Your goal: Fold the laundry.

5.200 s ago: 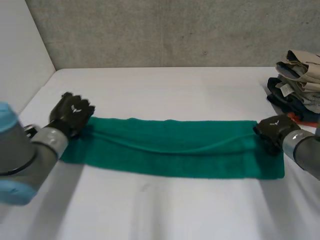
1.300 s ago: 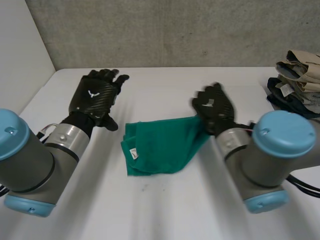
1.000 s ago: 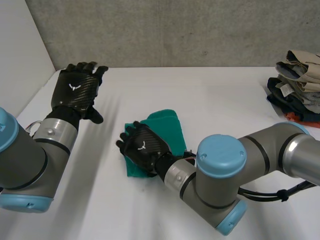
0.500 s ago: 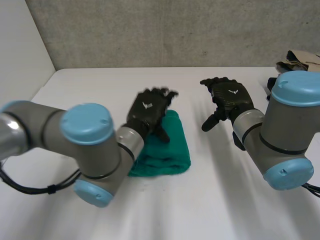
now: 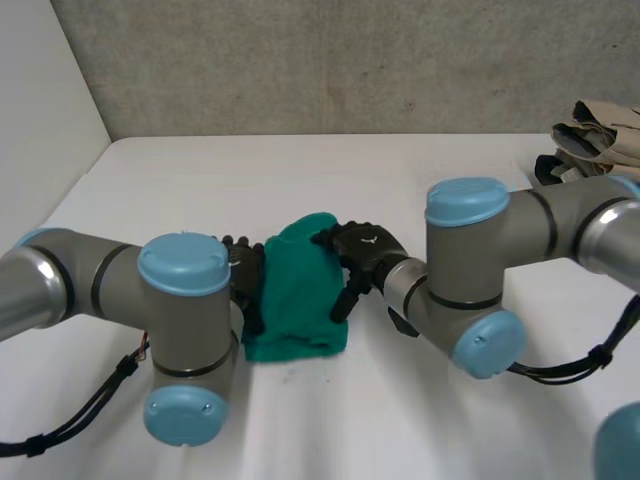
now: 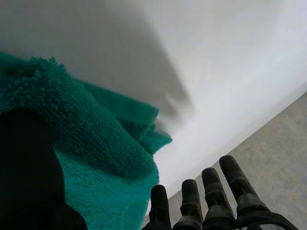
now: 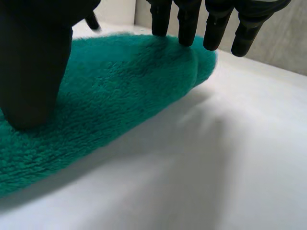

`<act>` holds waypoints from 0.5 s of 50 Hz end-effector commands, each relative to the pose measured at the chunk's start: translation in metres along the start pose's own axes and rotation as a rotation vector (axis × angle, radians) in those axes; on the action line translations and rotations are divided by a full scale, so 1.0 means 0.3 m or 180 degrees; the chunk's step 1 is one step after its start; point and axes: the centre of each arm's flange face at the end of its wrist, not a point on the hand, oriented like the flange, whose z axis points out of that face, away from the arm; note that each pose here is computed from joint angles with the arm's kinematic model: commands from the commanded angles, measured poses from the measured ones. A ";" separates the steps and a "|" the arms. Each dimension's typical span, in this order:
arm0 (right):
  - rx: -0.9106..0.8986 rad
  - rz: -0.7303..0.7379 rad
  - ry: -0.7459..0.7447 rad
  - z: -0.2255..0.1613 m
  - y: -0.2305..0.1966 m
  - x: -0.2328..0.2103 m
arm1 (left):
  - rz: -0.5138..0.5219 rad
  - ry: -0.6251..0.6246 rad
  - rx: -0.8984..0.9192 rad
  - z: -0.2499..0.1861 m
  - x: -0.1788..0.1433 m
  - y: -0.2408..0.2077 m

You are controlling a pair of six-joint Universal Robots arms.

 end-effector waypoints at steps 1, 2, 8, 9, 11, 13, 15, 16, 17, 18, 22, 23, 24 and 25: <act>-0.0119 -0.0479 0.0347 0.028 0.030 0.033 | -0.0050 -0.0096 -0.0024 -0.009 -0.057 0.001; -0.0116 -0.0510 0.0347 0.027 0.029 0.033 | -0.0060 -0.0108 -0.0014 -0.008 -0.064 -0.003; 0.0113 -0.0642 0.0380 -0.035 -0.077 0.024 | -0.0173 -0.0161 0.0291 -0.018 -0.100 -0.101; 0.0160 -0.0662 0.0396 -0.049 -0.095 0.023 | -0.0198 -0.0148 0.0368 -0.022 -0.105 -0.124; 0.0254 -0.0698 0.0409 -0.076 -0.130 0.017 | -0.0237 -0.0098 0.0530 -0.031 -0.115 -0.173; 0.0398 -0.0830 0.0423 -0.111 -0.168 0.001 | -0.0269 0.0057 0.0778 -0.053 -0.121 -0.243; 0.0459 -0.0941 0.0436 -0.132 -0.178 -0.013 | -0.0283 0.0236 0.1025 -0.074 -0.133 -0.310; 0.0476 -0.1058 0.0450 -0.153 -0.178 -0.030 | -0.0282 0.0303 0.1108 -0.082 -0.138 -0.332; 0.0467 -0.1105 0.0458 -0.163 -0.172 -0.038 | -0.0281 0.0358 0.1177 -0.085 -0.145 -0.349; 0.0442 -0.1151 0.0444 -0.171 -0.161 -0.050 | -0.0274 0.0428 0.1246 -0.089 -0.152 -0.367; 0.0265 -0.1251 0.0296 -0.204 -0.079 -0.132 | -0.0219 0.0852 0.1520 -0.106 -0.175 -0.428; 0.0237 -0.1255 0.0253 -0.210 -0.061 -0.150 | -0.0193 0.1068 0.1580 -0.120 -0.176 -0.441; 0.0206 -0.1246 0.0177 -0.215 -0.026 -0.179 | -0.0181 0.1180 0.1587 -0.127 -0.176 -0.443; 0.0191 -0.1236 0.0145 -0.217 -0.007 -0.191 | -0.0176 0.1296 0.1582 -0.136 -0.174 -0.444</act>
